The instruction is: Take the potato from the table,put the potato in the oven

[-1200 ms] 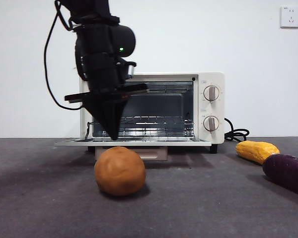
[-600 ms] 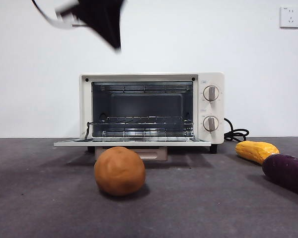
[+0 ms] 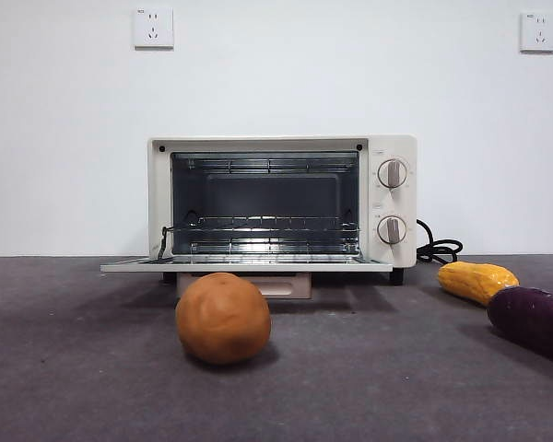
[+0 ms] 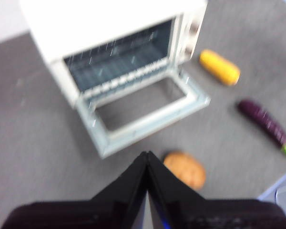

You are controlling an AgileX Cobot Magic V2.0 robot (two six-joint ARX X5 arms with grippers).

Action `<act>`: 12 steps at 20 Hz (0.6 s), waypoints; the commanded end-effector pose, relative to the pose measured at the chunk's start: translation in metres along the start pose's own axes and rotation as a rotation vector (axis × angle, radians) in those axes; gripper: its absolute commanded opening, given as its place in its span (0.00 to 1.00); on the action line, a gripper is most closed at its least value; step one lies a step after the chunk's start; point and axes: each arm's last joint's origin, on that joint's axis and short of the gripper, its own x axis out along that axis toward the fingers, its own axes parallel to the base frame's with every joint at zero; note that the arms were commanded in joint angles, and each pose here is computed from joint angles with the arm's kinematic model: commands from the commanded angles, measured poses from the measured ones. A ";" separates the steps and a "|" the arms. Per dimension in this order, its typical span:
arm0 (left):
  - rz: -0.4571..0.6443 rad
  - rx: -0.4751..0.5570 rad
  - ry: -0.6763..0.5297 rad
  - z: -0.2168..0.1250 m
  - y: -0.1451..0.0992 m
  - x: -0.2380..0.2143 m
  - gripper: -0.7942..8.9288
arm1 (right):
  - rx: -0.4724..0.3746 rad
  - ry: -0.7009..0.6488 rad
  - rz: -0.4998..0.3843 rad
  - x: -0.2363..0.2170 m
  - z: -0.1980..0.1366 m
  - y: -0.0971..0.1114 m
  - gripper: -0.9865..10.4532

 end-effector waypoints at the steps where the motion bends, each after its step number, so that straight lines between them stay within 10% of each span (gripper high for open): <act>1: 0.013 0.016 0.012 -0.007 0.001 -0.006 0.08 | 0.015 0.064 -0.001 0.023 0.001 0.008 0.38; 12: 0.011 0.031 0.003 -0.060 0.006 -0.027 0.08 | -0.085 0.340 -0.104 0.147 -0.024 0.038 0.72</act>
